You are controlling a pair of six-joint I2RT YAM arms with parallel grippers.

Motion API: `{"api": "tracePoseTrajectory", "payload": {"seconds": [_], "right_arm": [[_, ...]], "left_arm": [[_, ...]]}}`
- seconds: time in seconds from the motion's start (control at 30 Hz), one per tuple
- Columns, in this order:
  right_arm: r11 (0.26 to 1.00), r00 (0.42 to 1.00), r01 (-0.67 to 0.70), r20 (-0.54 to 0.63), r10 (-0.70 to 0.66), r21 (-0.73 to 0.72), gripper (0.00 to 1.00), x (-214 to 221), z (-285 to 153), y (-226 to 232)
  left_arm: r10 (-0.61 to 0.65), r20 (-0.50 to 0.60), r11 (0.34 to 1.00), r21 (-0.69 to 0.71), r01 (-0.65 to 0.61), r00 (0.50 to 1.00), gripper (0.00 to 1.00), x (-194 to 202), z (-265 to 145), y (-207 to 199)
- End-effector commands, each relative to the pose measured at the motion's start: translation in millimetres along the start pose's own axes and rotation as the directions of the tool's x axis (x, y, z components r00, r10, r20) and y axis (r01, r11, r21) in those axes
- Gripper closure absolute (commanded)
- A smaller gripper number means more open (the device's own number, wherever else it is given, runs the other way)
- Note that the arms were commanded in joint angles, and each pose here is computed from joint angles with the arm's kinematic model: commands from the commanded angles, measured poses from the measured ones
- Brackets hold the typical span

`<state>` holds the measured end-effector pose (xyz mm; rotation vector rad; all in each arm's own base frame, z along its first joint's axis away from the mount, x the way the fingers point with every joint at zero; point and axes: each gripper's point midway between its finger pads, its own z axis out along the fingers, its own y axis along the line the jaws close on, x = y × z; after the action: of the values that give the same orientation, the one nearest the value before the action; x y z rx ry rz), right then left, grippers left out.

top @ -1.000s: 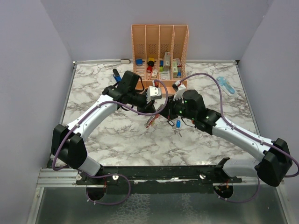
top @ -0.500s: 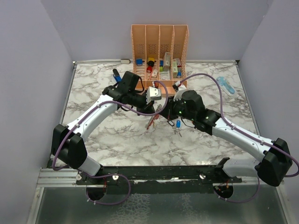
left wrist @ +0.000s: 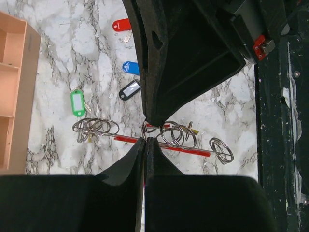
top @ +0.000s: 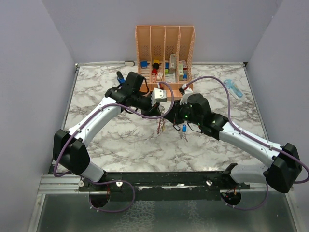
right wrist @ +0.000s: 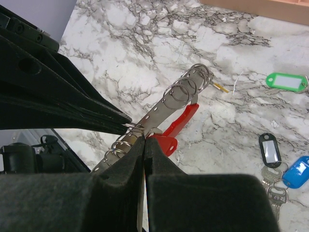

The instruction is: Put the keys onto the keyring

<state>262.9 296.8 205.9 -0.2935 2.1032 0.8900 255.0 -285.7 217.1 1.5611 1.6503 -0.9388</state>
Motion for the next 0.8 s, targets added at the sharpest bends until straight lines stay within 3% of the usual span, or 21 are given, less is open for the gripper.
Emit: {"api": "tracePoseTrajectory", "payload": {"seconds": [0.0,0.17,0.23,0.33,0.43,0.6,0.77], "right_arm": [[1.0,1.0,-0.007,0.017,0.007,-0.009,0.99,-6.8,0.6,4.8],[1.0,1.0,-0.01,0.005,0.01,-0.03,0.96,-3.0,-4.1,8.0],[1.0,1.0,-0.006,0.007,0.006,-0.021,0.89,-2.4,-8.9,6.3],[1.0,1.0,0.007,0.025,-0.007,0.021,0.67,-3.9,-19.8,-1.4],[0.997,0.999,0.027,0.045,-0.03,0.075,0.6,-8.9,-32.7,-9.6],[0.988,0.986,0.124,0.103,-0.133,0.089,0.6,-26.2,-52.4,-8.9],[0.949,0.938,0.315,0.166,-0.305,-0.037,0.68,-33.0,-65.8,13.2]], "left_arm": [[0.041,0.064,0.998,0.044,-0.044,0.997,1.0,-21.5,-6.6,-13.4],[0.041,0.062,0.998,0.043,-0.044,0.997,1.0,-19.0,-4.8,-12.3],[0.04,0.061,0.998,0.045,-0.043,0.997,1.0,-18.0,-4.0,-12.2],[0.044,0.063,0.998,0.047,-0.047,0.997,1.0,-18.3,-3.4,-11.6],[0.046,0.066,0.997,0.056,-0.05,0.997,1.0,-19.2,-3.1,-12.4],[0.047,0.086,0.995,0.089,-0.055,0.995,1.0,-22.3,-1.9,-17.0],[0.043,0.138,0.986,0.153,-0.064,0.99,1.0,-30.2,-0.5,-27.3]]}}
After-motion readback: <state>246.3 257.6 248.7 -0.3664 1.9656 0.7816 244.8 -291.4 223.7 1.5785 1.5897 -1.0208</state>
